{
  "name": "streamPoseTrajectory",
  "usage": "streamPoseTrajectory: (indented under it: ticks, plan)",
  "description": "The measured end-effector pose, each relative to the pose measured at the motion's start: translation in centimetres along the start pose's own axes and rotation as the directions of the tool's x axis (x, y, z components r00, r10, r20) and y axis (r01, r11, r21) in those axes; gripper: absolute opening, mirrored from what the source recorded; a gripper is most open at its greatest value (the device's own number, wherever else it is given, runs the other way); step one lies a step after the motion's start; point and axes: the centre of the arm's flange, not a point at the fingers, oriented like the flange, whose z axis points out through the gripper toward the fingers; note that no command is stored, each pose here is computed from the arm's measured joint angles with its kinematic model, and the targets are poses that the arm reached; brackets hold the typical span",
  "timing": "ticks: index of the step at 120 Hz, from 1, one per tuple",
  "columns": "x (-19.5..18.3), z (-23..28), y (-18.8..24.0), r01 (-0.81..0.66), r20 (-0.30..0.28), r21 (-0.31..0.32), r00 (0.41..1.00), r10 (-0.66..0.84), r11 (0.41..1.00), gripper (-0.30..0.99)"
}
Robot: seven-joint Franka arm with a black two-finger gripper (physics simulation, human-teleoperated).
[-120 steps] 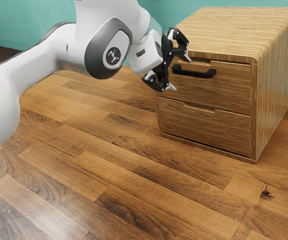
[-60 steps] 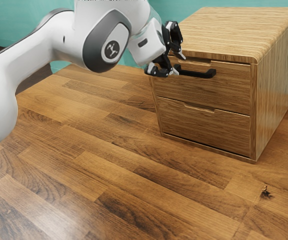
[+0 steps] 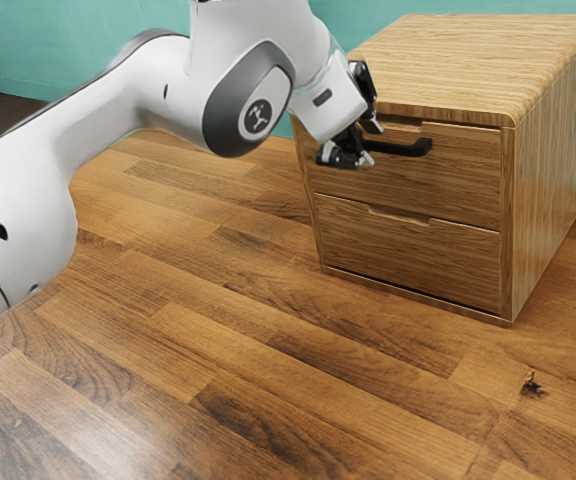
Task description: Pull the drawer handle with one arm to open the drawer
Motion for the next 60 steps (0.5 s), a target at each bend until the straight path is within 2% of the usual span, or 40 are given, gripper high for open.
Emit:
streamPoseTrajectory:
  ticks: [31, 60]
  plan:
    - [0.5, 2.5, 0.5, 0.063, -0.002, -0.023, 0.998, -0.063, 0.998, 0.24]
    - [2.1, 1.6, 1.9, 0.091, -0.018, -0.04, 0.996, -0.092, 0.995, 0.13]
